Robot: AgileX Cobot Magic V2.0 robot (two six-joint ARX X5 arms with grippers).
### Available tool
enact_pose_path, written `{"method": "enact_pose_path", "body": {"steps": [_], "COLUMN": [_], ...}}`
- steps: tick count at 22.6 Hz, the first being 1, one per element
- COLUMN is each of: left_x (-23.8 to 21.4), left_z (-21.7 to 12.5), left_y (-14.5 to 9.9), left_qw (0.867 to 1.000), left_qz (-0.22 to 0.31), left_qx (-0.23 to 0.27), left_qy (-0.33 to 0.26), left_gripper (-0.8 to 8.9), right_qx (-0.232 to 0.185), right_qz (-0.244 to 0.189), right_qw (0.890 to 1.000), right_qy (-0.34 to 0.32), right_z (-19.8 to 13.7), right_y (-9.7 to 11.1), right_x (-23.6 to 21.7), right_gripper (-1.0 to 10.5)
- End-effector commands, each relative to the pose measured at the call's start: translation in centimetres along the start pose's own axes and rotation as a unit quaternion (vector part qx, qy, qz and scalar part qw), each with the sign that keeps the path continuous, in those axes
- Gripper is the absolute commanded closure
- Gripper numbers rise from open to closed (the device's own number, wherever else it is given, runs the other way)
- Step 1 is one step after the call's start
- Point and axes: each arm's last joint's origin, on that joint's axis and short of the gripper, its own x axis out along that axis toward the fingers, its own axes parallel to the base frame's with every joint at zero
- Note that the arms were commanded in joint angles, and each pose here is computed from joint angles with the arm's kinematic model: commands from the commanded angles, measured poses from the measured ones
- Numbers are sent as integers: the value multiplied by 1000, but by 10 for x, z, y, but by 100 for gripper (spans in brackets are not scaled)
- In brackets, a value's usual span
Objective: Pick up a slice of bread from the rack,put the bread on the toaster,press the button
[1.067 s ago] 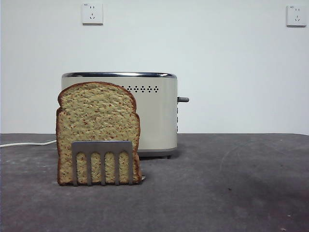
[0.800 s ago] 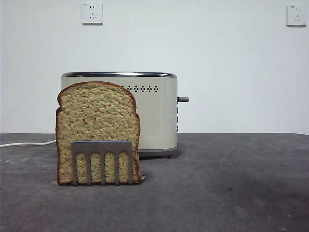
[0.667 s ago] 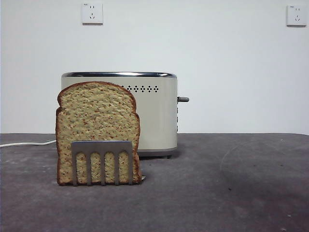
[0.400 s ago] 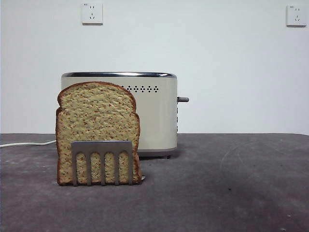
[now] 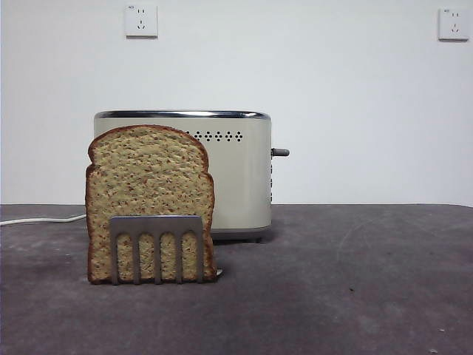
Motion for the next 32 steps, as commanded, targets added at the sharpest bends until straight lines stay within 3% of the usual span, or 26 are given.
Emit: {"method": "enact_pose_path", "body": {"steps": [1, 6, 13, 14, 16, 21, 27, 32], "left_x": [-1, -3, -1, 1, 5, 25, 70, 125], "left_z": [12, 23, 22, 22, 24, 33, 54, 52], "left_y": [-5, -12, -13, -13, -12, -13, -28, -42], "left_qw": [997, 990, 985, 985, 983, 968, 923, 866], "left_qz": [-36, -85, -100, -103, -114, -143, -140, -159], "left_qx": [70, 88, 95, 94, 106, 159, 279, 387], "left_qy": [26, 76, 100, 102, 102, 131, 224, 275], "left_gripper": [821, 821, 798, 665, 251, 223, 224, 225], "right_qx": [-63, -83, -86, -86, -86, -86, -84, -84], "right_qz": [17, 25, 28, 29, 29, 29, 29, 29], "right_qw": [997, 993, 992, 992, 992, 992, 992, 992], "right_qy": [30, 86, 90, 90, 91, 91, 94, 94], "right_z": [13, 25, 25, 25, 25, 25, 26, 26], "right_y": [6, 11, 13, 13, 13, 13, 12, 12], "right_x": [-7, -15, -15, -15, -15, -15, -13, -13], "right_gripper": [959, 959, 959, 959, 959, 959, 959, 958]}}
